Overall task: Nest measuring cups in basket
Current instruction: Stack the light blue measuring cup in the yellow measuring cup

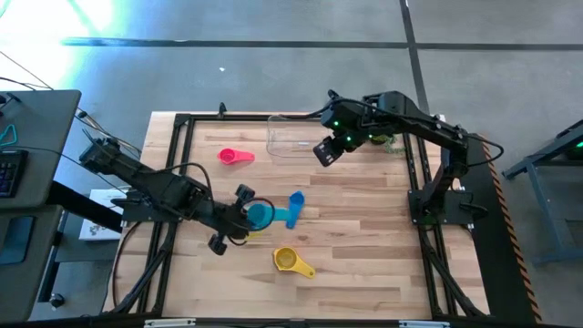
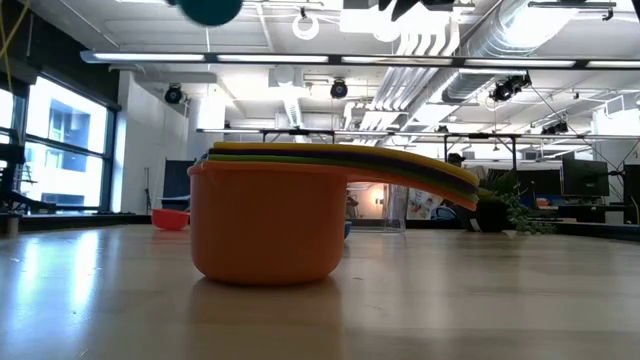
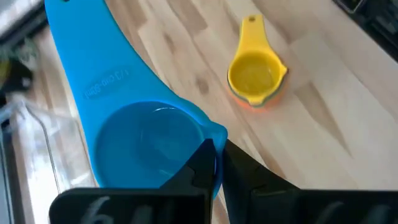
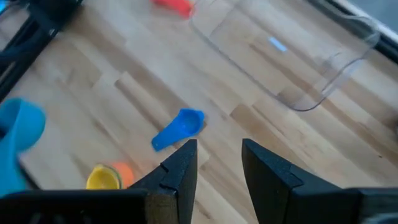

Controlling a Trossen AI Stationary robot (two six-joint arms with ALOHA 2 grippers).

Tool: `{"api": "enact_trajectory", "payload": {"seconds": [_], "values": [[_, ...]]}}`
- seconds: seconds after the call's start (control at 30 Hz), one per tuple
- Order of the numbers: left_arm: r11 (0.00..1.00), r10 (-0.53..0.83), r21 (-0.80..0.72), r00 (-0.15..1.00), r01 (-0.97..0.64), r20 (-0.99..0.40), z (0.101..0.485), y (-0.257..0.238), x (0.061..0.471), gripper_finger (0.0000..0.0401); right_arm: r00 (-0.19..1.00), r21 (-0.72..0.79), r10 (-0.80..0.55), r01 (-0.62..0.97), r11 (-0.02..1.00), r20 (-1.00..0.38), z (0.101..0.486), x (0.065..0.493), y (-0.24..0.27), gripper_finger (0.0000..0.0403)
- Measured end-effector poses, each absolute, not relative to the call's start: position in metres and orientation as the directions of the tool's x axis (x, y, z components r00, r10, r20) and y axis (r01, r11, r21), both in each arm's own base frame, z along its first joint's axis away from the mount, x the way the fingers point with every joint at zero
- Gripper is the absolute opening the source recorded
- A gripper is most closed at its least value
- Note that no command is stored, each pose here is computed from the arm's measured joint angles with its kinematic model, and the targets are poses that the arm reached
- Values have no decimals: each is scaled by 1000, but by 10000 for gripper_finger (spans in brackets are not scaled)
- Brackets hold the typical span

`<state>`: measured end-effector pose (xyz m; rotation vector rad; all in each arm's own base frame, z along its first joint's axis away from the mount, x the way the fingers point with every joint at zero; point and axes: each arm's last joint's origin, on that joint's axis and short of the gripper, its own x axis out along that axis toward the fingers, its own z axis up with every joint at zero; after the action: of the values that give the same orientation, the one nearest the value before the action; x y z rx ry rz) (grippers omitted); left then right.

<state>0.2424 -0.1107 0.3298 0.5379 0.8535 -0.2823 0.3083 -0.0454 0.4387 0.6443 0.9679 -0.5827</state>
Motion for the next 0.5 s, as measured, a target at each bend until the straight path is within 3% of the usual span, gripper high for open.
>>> {"api": "enact_trajectory", "payload": {"seconds": [0.3, 0.5], "values": [[789, -38, 365, 632, 494, -774, 314, -128, 277, 8, 406, 197, -345, 840, 505, -846, 440, 307, -53, 119], [766, -40, 341, 571, 544, -820, 287, -138, 296, 8, 394, 225, -375, 879, 421, -839, 440, 306, -58, 119]]}}
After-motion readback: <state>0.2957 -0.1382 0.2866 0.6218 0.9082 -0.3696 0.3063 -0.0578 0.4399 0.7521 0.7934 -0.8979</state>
